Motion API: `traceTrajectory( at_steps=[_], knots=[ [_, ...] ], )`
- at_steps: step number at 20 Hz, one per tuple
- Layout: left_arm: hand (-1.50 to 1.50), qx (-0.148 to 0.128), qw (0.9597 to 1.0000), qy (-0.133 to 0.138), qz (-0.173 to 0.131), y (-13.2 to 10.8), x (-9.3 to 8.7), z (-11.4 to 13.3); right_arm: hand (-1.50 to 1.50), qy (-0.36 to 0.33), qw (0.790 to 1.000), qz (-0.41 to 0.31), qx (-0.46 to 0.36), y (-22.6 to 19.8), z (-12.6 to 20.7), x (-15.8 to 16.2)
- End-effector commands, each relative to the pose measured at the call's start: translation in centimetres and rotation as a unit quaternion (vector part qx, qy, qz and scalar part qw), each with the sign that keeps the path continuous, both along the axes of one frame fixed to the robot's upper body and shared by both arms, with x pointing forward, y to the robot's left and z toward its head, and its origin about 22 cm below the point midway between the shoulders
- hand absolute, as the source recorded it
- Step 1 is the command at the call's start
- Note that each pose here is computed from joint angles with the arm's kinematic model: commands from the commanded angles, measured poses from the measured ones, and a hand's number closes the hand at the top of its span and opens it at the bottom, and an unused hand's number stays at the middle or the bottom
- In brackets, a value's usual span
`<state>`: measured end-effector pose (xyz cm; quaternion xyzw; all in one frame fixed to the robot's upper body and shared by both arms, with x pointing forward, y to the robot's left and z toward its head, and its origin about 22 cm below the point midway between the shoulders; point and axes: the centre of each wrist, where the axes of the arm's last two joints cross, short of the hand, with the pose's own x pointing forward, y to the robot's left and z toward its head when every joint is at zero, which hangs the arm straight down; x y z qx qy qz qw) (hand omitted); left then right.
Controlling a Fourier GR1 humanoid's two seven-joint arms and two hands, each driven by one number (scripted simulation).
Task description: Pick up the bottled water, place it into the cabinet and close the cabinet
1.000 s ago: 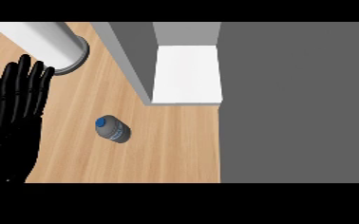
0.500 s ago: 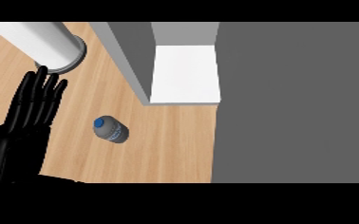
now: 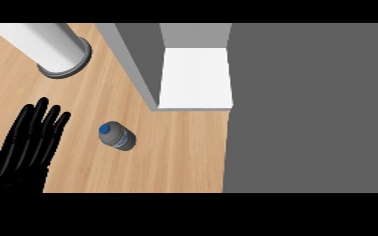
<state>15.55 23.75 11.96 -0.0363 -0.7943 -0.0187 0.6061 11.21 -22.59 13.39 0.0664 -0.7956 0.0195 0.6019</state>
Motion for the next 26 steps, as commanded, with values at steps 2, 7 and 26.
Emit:
traceTrajectory(
  at_steps=[2, 7, 26],
  knots=[
    [-1.50, 0.011, 0.9996, 0.020, 0.018, -1.1, -1.8, -0.9, -1.50, -0.001, 1.000, -0.004, 0.002, -0.2, 1.4, -1.7],
    [-1.50, 0.022, 0.9989, 0.029, 0.030, -0.4, -1.3, -2.4, -1.50, 0.000, 1.000, -0.003, 0.006, 0.8, 1.8, -3.9],
    [-1.50, 0.019, 0.9920, 0.076, 0.099, 2.2, 2.6, -11.6, -1.50, -0.003, 1.000, 0.005, -0.014, -1.0, 2.0, -7.5]
  ],
)
